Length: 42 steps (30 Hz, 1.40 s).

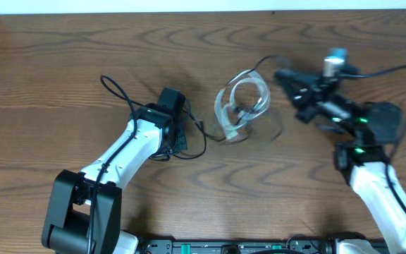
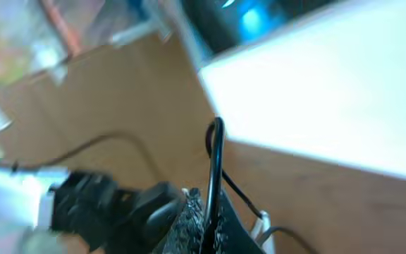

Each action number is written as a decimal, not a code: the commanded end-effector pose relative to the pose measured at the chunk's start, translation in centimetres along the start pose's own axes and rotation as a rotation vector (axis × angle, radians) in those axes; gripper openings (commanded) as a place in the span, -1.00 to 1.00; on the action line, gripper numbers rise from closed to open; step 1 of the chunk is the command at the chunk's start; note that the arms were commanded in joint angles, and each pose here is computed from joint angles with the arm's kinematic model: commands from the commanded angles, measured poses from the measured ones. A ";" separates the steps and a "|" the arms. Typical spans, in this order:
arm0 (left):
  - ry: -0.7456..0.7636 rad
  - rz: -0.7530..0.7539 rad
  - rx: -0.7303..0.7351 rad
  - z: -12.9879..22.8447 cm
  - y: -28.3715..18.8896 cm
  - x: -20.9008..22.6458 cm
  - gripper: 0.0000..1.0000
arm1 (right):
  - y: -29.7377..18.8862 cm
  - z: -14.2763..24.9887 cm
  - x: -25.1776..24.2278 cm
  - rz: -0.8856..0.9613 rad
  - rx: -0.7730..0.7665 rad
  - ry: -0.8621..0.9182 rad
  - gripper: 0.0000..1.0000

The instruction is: Untangle cables

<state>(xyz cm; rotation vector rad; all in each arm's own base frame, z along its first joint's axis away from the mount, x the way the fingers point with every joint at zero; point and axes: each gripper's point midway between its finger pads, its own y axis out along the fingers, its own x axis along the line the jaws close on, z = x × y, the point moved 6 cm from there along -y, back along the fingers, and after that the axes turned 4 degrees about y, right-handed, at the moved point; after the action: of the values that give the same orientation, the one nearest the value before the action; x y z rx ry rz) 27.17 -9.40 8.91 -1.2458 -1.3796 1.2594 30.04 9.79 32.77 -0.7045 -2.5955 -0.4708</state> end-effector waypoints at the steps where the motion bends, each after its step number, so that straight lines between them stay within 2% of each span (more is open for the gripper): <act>1: 0.000 -0.014 0.009 0.2 0.2 0.1 -0.85 | -2.8 -3.8 -0.7 0.135 -0.161 -0.035 -0.98; 5: 0.000 -0.015 0.010 0.2 0.2 0.1 -0.85 | -5.9 -6.5 -1.2 0.225 -0.265 -0.020 -0.98; 8: 0.000 -0.013 0.008 0.2 0.2 0.1 -0.85 | -6.2 -6.0 -1.1 0.201 -0.216 0.007 -0.98; 12: 0.001 -0.016 0.005 0.1 0.2 0.2 -0.85 | -6.0 -4.2 -1.9 0.204 -0.112 0.083 -0.98; 17: -0.011 -0.017 -0.014 -0.3 -0.3 0.6 -0.85 | -6.7 -0.4 -4.9 0.345 0.009 0.276 -0.98; 20: -0.028 0.007 -0.068 -1.2 -1.7 0.8 -0.85 | -7.4 2.6 -5.8 0.404 0.117 0.382 -0.98; 22: -0.034 0.040 -0.120 -1.8 -3.0 0.6 -0.84 | -7.4 4.0 -5.4 0.368 0.191 0.390 -0.98; 23: -0.031 0.066 -0.147 -2.1 -3.7 0.3 -0.50 | -7.2 4.6 -4.9 0.335 0.226 0.395 -0.98; 24: -0.030 0.106 -0.174 -2.3 -4.5 -0.1 -0.02 | -7.1 5.0 -4.5 0.302 0.251 0.394 -0.98; 25: -0.027 0.149 -0.195 -2.5 -5.2 -0.5 0.23 | -6.8 5.3 -4.1 0.272 0.270 0.389 -0.98; 26: -0.019 0.207 -0.214 -2.6 -6.0 -1.1 0.33 | -6.5 5.5 -3.7 0.239 0.287 0.382 -0.98; 30: 0.076 0.472 -0.244 -2.6 -8.6 -3.9 0.40 | -5.3 6.0 -2.5 0.174 0.322 0.365 -0.98; 31: 0.125 0.583 -0.236 -2.3 -9.3 -5.4 0.40 | -4.4 6.2 -1.6 0.117 0.339 0.337 -0.98; 36: 0.210 0.629 -0.220 -1.6 -9.1 -7.5 0.40 | -1.9 5.2 1.5 -0.050 0.337 0.297 -0.98; 42: 0.270 0.670 -0.237 -1.1 -9.4 -9.4 0.37 | -0.2 2.5 6.3 -0.269 0.271 0.152 -0.98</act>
<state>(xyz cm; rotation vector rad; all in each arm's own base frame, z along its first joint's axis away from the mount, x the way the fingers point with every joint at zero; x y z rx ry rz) 28.39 -17.03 17.81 -1.9952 -1.0452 1.3401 25.59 12.30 31.78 -0.3458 -2.5825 -0.2115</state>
